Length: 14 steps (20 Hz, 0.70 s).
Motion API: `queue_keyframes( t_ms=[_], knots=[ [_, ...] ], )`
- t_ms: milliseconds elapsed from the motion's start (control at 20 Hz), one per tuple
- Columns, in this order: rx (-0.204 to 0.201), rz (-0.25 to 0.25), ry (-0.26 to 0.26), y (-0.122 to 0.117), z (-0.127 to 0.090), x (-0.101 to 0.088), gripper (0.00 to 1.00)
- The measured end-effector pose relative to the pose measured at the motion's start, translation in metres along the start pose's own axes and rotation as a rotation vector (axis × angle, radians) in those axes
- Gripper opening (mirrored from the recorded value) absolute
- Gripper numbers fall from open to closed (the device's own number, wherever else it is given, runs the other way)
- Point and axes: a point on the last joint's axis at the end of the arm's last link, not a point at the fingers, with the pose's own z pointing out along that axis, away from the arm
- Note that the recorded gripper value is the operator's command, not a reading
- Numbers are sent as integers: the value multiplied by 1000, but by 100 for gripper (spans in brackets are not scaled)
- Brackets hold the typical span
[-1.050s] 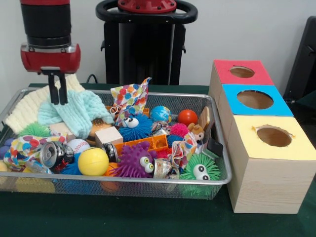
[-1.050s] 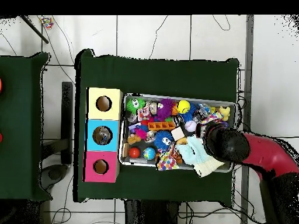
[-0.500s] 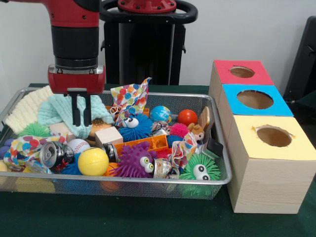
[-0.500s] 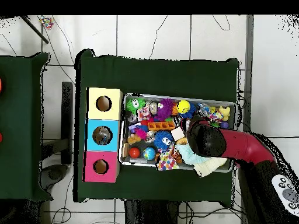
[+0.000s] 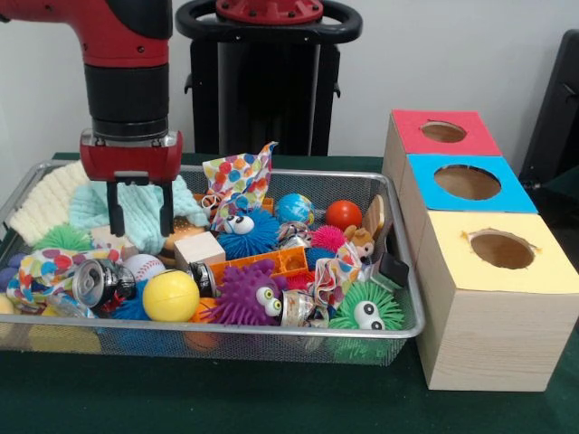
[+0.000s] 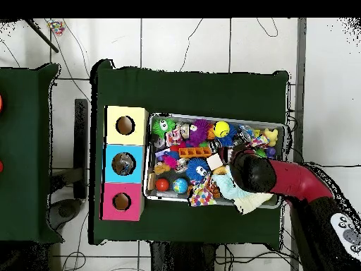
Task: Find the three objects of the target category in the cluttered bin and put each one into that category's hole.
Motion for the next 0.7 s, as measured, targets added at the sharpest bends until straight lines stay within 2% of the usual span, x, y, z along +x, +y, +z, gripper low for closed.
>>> queue_keyframes(
  t_ms=[450, 700],
  knots=[
    [-13, 64, 25, -29, 15, 23, 100],
    [-6, 91, 18, -46, 22, 22, 100]
  ],
)
